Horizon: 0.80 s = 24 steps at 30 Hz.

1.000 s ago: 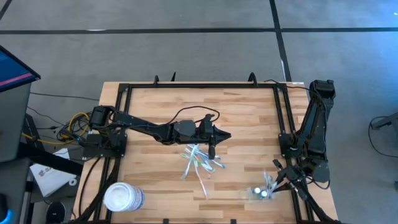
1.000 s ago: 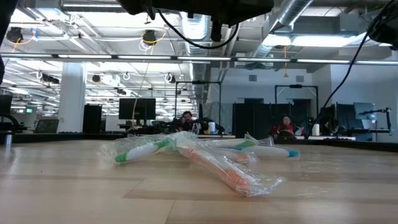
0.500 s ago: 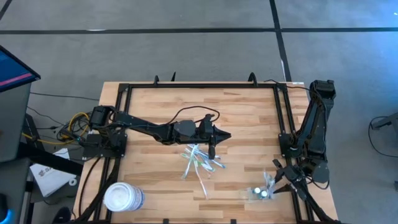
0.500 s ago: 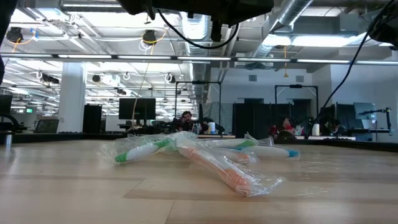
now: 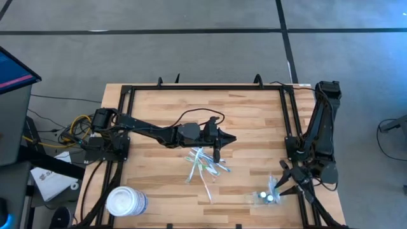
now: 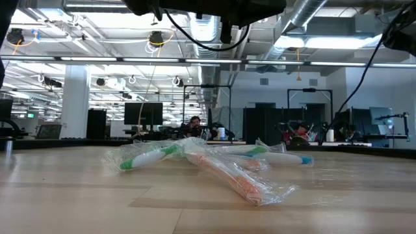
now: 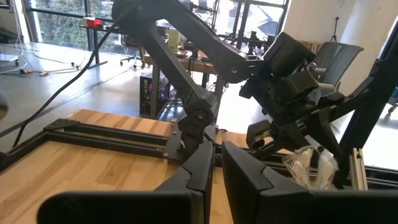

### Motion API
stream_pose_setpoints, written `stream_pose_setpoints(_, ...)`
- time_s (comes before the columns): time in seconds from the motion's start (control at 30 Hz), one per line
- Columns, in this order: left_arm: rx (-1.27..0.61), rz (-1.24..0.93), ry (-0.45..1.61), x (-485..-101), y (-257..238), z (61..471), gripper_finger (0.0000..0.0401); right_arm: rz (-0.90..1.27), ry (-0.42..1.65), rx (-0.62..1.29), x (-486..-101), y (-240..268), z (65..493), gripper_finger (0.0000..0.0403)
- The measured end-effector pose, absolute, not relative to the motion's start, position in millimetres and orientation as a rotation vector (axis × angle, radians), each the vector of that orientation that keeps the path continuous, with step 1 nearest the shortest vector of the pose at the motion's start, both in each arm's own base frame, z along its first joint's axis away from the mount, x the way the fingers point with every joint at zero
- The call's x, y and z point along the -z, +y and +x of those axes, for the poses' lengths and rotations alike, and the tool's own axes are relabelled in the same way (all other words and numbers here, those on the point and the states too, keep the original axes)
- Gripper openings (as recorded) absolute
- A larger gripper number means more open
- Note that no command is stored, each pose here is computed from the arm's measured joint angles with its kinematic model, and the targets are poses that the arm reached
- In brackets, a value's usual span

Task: Pick & Place toothbrushing station
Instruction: Put the blue toothbrush into the transparent organizer, then put the green toothbrush into the transparent organizer

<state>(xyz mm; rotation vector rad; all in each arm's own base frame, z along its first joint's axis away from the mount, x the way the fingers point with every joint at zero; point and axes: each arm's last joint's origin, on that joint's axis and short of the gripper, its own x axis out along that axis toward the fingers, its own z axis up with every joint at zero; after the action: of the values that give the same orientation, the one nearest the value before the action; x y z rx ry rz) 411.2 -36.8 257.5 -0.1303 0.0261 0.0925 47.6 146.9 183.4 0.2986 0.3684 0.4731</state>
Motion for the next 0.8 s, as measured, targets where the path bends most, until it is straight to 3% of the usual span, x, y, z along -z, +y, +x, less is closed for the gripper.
stream_pose_setpoints(0.57,-0.024,-0.130,0.041,-257,-39,411,0.0029,0.268,0.156,-0.411,-212,128,51,0.0123)
stream_pose_setpoints(0.8,-0.002,-0.122,0.131,-248,-40,411,0.0029,0.160,0.031,-0.342,-226,124,62,0.0122)
